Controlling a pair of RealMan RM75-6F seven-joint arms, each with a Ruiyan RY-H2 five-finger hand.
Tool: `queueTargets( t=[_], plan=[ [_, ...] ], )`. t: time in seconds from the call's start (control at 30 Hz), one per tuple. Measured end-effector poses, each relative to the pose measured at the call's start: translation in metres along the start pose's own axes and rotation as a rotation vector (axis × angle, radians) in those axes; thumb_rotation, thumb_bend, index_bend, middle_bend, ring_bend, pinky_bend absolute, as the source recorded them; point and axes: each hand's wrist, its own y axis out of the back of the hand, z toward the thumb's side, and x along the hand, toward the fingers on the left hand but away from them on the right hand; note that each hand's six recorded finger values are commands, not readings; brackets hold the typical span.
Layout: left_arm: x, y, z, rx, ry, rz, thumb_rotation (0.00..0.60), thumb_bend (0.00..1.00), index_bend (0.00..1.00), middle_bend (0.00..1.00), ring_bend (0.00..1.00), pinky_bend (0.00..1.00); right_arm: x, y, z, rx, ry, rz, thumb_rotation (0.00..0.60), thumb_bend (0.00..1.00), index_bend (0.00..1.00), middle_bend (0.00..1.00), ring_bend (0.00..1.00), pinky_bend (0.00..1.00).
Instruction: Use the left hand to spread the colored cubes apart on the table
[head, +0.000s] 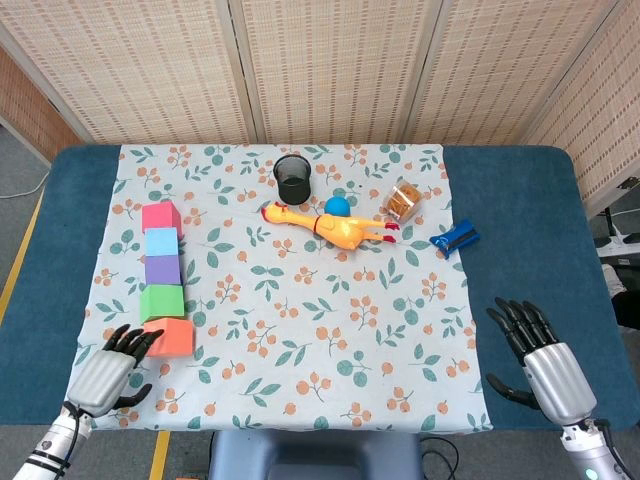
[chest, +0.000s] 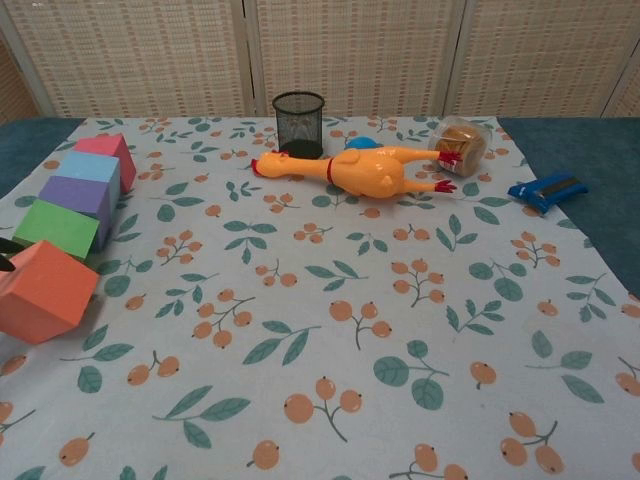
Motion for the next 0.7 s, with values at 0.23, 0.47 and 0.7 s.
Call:
queueTargets(
  t=[0.23, 0.47, 0.7],
  plan=[
    [-0.012, 0.005, 0.056, 0.019, -0.229, 0.028, 0.6, 0.35, 0.0, 0.15, 0.12, 0.07, -0.001, -0.001, -0.001, -0.006, -0.002, 0.007, 0.6, 0.13, 0.0, 0.0, 0.0, 0.0],
    [-0.002, 0.014, 0.074, 0.039, -0.309, 0.127, 0.6, 0.35, 0.0, 0.01, 0.0, 0.0, 0.0, 0.001, -0.002, -0.015, -0.003, 0.008, 0.6, 0.13, 0.0, 0.0, 0.0, 0.0],
    [0.041, 0.015, 0.049, 0.093, -0.252, 0.172, 0.6, 0.35, 0.0, 0.0, 0.0, 0.0, 0.001, -0.006, 0.0, -0.033, 0.001, 0.046, 0.6, 0.13, 0.0, 0.0, 0.0, 0.0]
  ],
)
